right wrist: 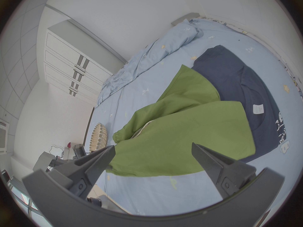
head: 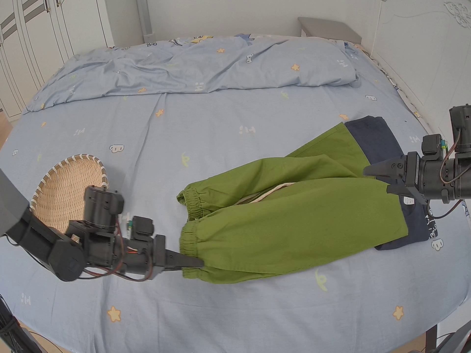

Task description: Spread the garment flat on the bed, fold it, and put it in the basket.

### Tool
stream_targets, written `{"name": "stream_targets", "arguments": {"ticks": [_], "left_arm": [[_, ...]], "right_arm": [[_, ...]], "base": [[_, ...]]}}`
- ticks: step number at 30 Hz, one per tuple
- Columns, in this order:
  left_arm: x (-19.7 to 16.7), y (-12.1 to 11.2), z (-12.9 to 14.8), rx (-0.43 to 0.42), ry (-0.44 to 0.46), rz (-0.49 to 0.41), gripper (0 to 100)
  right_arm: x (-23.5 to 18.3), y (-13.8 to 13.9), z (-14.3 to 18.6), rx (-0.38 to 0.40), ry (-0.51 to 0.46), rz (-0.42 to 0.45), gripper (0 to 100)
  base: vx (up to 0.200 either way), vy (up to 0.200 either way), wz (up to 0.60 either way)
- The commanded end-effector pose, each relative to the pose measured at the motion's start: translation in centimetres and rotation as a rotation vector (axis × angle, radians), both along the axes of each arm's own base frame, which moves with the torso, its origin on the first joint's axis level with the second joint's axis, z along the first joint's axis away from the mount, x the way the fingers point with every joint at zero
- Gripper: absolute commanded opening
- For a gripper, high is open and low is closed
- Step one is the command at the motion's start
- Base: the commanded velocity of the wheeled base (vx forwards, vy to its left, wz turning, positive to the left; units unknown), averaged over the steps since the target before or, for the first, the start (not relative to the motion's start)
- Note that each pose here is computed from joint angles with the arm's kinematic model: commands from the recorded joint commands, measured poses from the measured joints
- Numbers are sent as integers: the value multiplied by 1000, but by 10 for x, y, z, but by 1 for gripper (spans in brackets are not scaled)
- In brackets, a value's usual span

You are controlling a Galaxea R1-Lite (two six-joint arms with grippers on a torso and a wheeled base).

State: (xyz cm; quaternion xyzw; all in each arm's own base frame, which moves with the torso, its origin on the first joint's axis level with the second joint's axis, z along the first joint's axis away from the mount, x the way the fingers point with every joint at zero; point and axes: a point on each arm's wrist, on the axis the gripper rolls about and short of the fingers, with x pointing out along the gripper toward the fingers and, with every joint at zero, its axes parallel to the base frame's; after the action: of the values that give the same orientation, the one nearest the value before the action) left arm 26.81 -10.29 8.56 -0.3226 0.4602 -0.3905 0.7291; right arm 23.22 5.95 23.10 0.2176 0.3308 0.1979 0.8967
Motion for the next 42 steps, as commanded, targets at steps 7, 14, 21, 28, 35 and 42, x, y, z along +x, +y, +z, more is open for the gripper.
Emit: {"name": "stream_targets", "arguments": {"ticks": [7, 14, 21, 28, 35, 42], "left_arm": [[-52, 107, -6, -67, 61, 219, 0], [-68, 122, -16, -59, 91, 290, 0], [-73, 122, -18, -57, 89, 292, 0], [-70, 122, -16, -55, 73, 287, 0], [-70, 124, -16, -55, 75, 297, 0], [-70, 124, -17, -55, 76, 299, 0]], "right_arm": [[-14, 7, -41, 27, 172, 120, 100], [-32, -1, -83, 4, 330, 114, 100], [-65, -29, -90, -20, 265, 63, 100], [-88, -32, -114, -49, 329, 96, 100], [-64, -34, -136, -35, 348, 181, 100], [-32, -41, -173, -20, 348, 247, 100]], "base": [[0, 0, 0], [0, 0, 0], [0, 0, 0], [0, 0, 0], [0, 0, 0], [0, 0, 0]]}}
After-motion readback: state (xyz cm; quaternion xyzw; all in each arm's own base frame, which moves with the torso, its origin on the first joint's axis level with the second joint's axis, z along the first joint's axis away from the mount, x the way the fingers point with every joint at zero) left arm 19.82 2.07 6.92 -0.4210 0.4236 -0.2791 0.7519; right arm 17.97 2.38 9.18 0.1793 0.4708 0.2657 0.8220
